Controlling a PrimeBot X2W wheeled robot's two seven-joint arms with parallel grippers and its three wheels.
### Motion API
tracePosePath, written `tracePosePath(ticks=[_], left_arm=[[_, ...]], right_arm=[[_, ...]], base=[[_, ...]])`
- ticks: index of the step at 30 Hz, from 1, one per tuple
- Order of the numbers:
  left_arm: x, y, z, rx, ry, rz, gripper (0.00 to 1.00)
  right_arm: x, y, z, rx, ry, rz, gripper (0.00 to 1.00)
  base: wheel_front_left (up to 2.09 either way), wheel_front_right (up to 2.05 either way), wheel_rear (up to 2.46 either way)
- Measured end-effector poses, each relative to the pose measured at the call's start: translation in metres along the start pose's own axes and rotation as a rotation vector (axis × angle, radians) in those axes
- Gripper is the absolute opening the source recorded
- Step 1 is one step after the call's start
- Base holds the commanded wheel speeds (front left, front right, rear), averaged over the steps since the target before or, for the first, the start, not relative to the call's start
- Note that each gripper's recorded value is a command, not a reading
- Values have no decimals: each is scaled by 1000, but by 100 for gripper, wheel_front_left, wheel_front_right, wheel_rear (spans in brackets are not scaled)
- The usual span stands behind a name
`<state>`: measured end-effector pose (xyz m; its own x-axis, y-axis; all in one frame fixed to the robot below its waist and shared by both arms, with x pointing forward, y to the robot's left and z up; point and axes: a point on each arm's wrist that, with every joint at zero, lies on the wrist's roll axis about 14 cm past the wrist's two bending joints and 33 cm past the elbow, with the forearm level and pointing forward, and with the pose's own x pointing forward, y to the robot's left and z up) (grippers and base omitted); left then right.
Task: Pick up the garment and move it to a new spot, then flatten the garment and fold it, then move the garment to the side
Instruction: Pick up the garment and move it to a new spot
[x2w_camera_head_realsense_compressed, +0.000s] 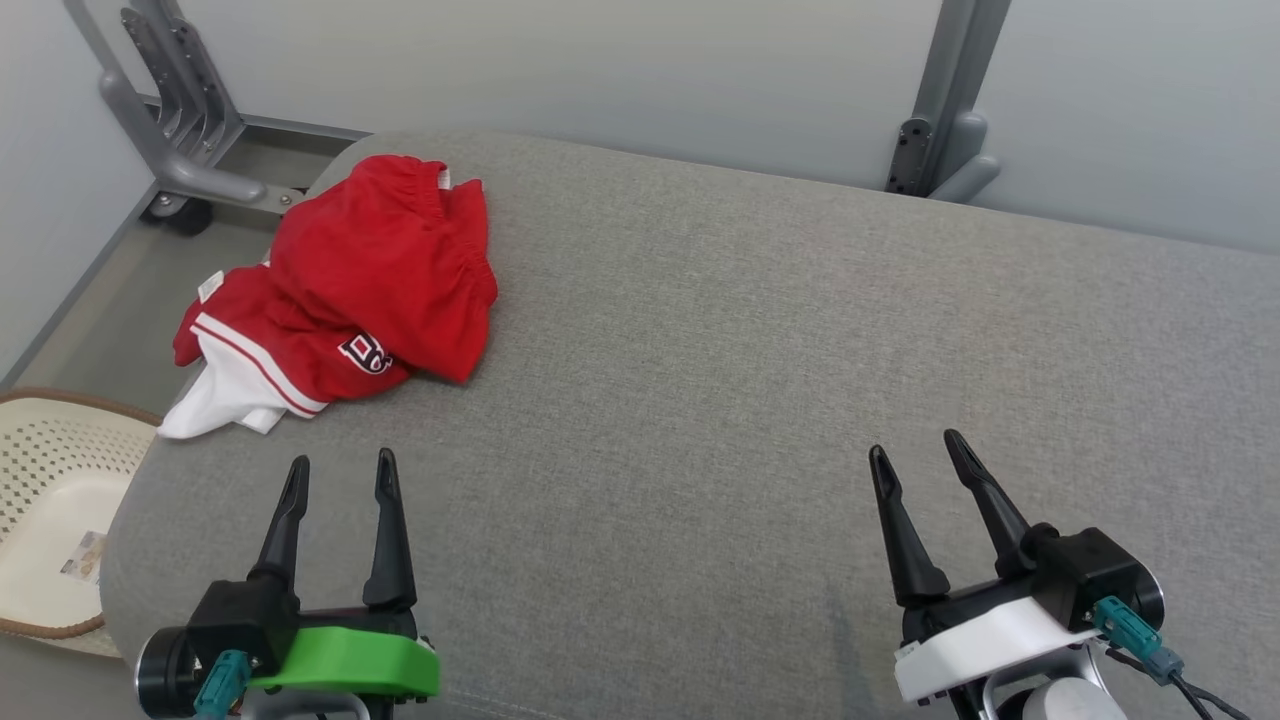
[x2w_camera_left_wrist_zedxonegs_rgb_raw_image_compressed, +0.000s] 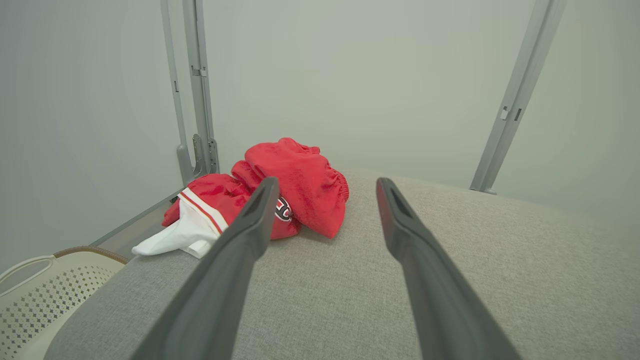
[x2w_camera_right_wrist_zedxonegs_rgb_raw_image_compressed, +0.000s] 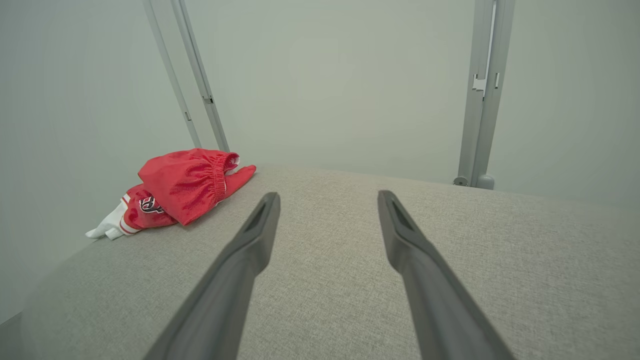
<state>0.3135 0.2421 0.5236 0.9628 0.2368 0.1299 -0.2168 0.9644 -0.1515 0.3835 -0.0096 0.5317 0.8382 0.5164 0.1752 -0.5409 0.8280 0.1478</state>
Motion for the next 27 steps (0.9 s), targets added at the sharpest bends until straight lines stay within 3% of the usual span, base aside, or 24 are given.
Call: tracePosePath(ticks=[19, 27], left_arm=[[-28, 45, 8, 3, -18, 157, 100], [-12, 62, 22, 18, -57, 206, 100]], right_arm=[[17, 36, -7, 20, 14, 116, 100], [19, 34, -18, 30, 40, 116, 100]], base=[[0, 0, 0], [0, 0, 0]])
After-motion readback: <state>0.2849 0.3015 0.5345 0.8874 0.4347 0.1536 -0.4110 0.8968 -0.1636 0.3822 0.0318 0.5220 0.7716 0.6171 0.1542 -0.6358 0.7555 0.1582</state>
